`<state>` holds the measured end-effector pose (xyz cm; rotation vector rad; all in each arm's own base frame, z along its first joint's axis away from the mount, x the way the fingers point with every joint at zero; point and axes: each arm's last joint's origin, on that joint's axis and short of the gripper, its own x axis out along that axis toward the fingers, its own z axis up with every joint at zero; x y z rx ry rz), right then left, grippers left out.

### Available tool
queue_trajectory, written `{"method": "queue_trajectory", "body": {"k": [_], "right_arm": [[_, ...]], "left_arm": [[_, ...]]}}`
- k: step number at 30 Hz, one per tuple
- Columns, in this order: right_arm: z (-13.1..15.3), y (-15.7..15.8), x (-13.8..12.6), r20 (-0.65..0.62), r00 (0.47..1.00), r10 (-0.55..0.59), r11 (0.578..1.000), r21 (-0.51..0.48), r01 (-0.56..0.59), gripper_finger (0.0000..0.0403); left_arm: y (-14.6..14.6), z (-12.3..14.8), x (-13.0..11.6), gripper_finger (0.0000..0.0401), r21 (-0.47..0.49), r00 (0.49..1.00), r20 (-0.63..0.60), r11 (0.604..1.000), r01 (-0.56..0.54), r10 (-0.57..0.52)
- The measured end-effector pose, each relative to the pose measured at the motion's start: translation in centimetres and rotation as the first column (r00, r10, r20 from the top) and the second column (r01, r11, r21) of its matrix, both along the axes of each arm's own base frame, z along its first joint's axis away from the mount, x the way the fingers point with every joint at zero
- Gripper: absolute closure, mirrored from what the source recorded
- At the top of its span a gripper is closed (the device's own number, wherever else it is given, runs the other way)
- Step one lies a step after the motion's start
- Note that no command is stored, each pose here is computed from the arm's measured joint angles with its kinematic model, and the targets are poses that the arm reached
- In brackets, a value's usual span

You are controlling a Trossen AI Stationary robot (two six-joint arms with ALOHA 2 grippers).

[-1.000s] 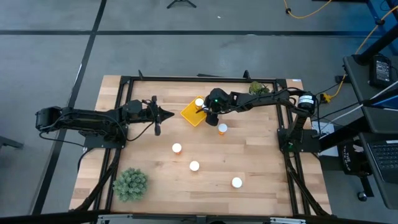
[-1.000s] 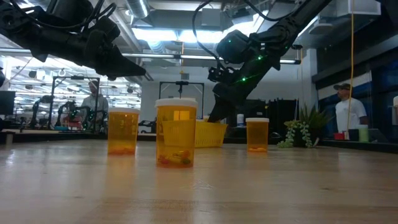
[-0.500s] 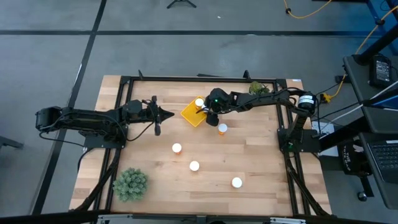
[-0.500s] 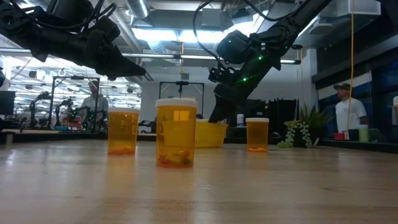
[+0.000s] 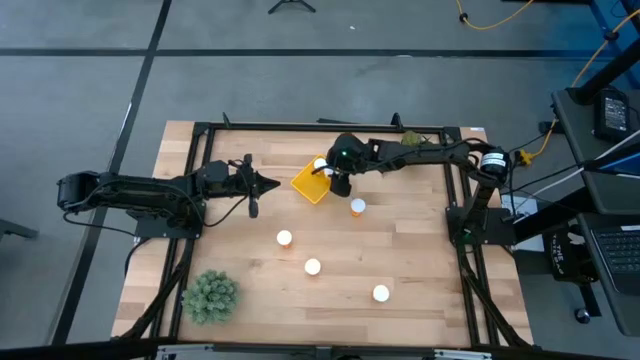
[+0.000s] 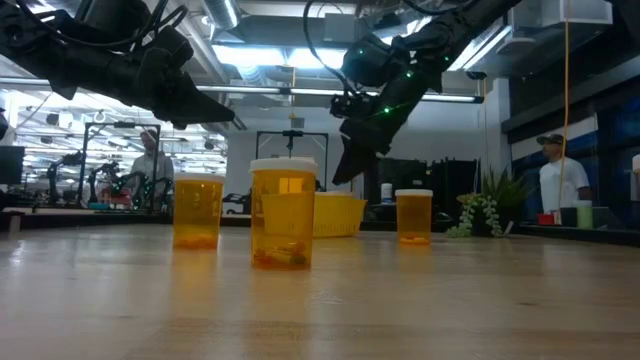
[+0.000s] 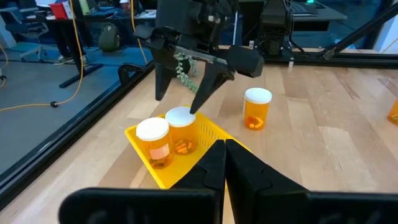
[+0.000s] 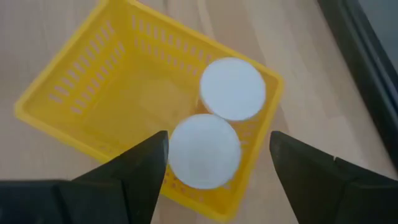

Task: Pick and place pill bottles into a basket
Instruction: Put the pill bottle into the bin

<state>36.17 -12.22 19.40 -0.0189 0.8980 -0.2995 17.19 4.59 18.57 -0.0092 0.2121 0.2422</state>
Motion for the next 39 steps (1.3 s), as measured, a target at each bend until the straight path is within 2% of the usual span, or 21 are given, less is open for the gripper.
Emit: {"method": "queue_trajectory", "body": {"k": [4,8,13,17,20,23,33,39], "right_arm": [[0.8,-0.2,0.0,-0.057,0.998,-0.022,0.999,-0.045,0.02,0.012],[1.9,-0.2,0.1,-0.076,0.997,-0.028,0.999,-0.048,0.024,0.012],[5.4,0.3,-0.4,0.035,0.999,0.019,0.993,-0.119,-0.015,0.0126],[8.4,0.9,-2.1,0.121,0.992,0.026,0.989,-0.149,-0.007,0.0138],[9.5,1.4,-3.7,0.172,0.985,0.023,0.987,-0.16,0.005,0.0148],[9.2,2.1,-5.4,0.232,0.973,0.016,0.986,-0.163,0.023,0.0158],[5.5,4.3,-12.1,0.404,0.914,0.02,0.981,-0.183,0.059,0.0206],[3.2,5.9,-15.2,0.484,0.871,0.082,0.993,-0.111,-0.032,0.0238]], "left_arm": [[0.0,0.0,0.0,0.0394,0.0,1.0,0.0,1.0,0.0,0.0],[0.0,0.0,0.0,0.0397,-0.001,1.0,-0.004,1.0,0.0,0.0],[0.0,-0.2,-0.1,0.0395,-0.006,1.0,-0.023,1.0,0.0,0.0],[0.0,-0.3,-0.1,0.0393,-0.007,1.0,-0.029,1.0,0.0,0.0],[0.0,-0.3,-0.1,0.0396,-0.007,1.0,-0.029,1.0,0.0,0.0],[0.0,-0.3,-0.1,0.0397,-0.008,0.999,-0.033,1.0,0.0,0.0],[0.0,-0.3,-0.1,0.0396,-0.008,0.999,-0.033,1.0,0.0,0.0],[0.0,-0.3,-0.1,0.0394,-0.008,1.0,-0.03,1.0,0.0,0.0]]}}
